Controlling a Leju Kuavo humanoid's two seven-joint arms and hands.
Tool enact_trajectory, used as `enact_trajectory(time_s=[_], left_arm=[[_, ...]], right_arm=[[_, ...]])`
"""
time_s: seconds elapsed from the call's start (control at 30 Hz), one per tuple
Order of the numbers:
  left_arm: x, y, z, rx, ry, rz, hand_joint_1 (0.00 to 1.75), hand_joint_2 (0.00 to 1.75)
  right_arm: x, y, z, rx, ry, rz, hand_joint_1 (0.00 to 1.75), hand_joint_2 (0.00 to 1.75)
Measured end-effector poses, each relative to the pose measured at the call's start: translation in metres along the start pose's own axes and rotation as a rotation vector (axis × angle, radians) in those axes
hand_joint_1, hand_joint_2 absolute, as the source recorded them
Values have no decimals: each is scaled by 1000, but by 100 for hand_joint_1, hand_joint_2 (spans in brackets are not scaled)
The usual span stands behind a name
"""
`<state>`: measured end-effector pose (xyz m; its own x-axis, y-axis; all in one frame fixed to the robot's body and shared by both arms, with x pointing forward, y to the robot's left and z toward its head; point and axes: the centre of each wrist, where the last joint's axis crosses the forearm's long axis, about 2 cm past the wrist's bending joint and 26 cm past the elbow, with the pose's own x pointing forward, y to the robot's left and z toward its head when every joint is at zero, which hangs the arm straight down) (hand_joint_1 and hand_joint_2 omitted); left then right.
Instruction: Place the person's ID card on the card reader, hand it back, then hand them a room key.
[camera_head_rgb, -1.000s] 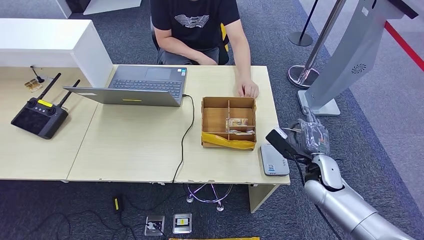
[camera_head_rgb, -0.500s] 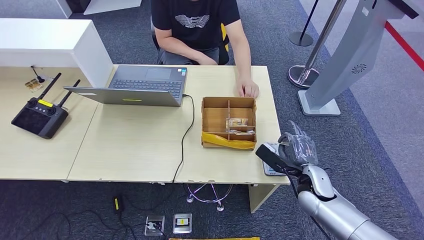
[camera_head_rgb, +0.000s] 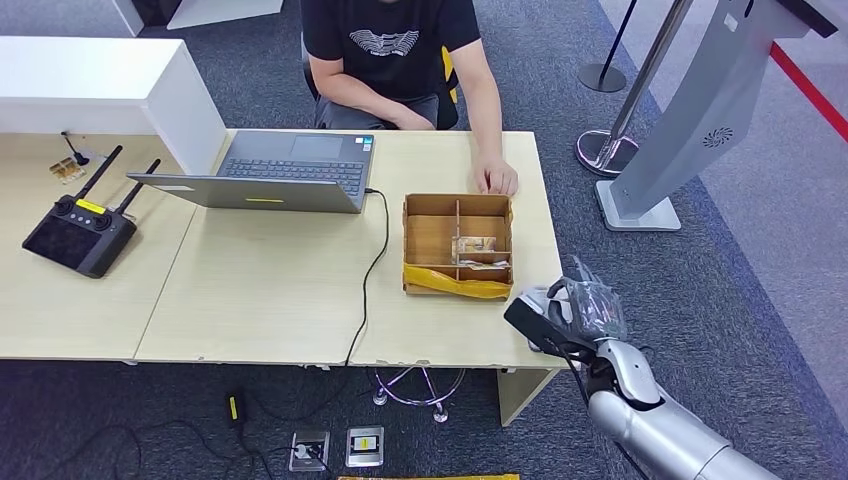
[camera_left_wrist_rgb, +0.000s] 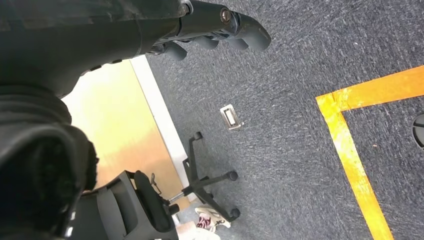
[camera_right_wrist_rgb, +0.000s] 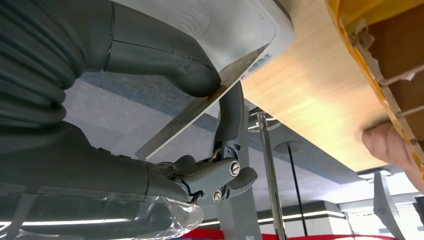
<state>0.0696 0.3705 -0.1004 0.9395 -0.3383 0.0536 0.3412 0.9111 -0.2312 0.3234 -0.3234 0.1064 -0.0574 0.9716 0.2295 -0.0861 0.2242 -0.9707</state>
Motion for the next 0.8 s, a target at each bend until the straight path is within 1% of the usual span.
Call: enact_trajectory(time_s=[0.33, 0.8], left_arm=[[0, 0, 0, -1, 12, 3, 0, 0], [1, -1, 0, -3, 17, 5, 0, 0]], right_arm=[[-5, 11, 8, 31, 17, -42, 175, 175], [-13, 17, 8, 43, 24, -16, 175, 175]])
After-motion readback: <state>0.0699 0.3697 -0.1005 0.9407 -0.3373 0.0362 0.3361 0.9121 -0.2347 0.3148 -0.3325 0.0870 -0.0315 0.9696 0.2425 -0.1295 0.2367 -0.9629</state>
